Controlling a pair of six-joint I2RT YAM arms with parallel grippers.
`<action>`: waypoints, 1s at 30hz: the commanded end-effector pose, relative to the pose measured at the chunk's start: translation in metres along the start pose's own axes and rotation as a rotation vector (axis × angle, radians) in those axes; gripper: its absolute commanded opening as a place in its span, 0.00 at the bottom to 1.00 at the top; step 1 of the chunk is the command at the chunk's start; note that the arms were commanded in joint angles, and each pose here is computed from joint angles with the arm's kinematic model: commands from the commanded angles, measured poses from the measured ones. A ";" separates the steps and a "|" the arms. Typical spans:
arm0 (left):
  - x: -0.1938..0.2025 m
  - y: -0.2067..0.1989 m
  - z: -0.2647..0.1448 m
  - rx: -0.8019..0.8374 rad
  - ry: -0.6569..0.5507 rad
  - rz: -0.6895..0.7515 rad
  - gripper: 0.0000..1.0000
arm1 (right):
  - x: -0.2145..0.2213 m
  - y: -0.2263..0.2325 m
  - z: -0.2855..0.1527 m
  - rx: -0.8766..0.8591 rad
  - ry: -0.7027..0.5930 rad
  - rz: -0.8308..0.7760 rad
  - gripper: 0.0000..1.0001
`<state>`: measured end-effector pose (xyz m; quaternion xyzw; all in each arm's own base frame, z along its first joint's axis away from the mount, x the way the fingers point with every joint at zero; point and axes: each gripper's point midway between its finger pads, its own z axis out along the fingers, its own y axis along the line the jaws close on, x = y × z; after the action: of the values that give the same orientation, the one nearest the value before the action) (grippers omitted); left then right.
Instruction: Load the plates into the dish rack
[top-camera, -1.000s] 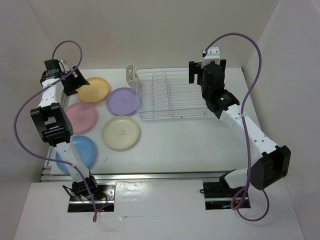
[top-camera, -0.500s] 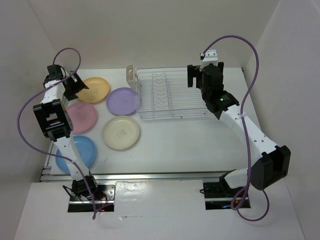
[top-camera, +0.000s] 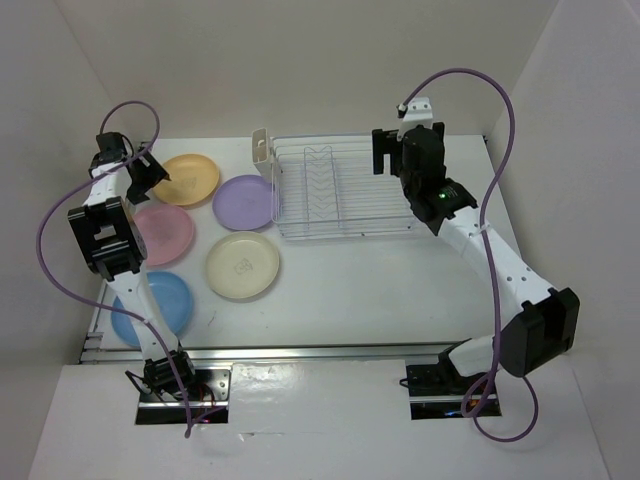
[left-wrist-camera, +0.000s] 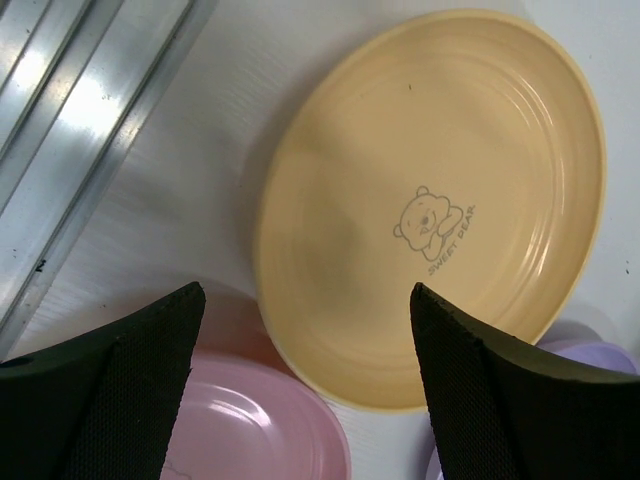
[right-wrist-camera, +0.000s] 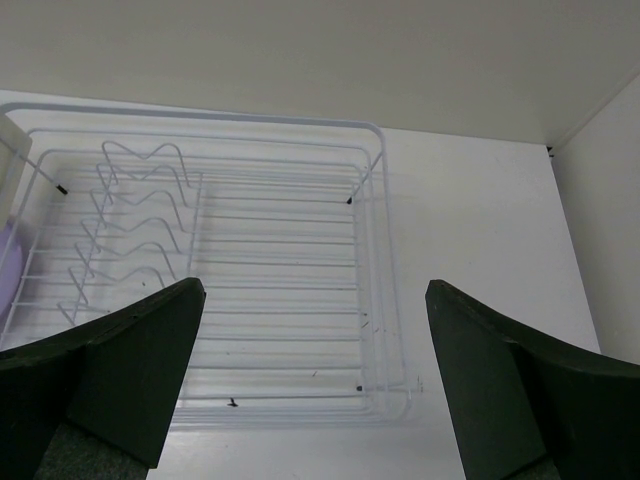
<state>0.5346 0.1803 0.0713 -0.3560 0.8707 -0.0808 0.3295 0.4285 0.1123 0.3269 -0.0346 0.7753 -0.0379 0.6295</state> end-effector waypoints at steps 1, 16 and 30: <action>-0.019 0.007 0.004 -0.036 -0.053 -0.007 0.89 | -0.017 0.007 -0.003 -0.021 -0.029 0.018 1.00; 0.013 -0.015 0.039 0.102 0.025 0.063 0.71 | -0.022 0.029 -0.001 -0.069 -0.024 0.007 1.00; 0.049 -0.033 0.052 0.192 0.111 0.107 0.00 | -0.025 0.038 -0.008 -0.088 -0.036 -0.004 1.00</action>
<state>0.5731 0.1343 0.0371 -0.2781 0.8832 -0.1558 0.3440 0.4259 0.1516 0.3259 -0.0732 0.7793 -0.0101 0.6223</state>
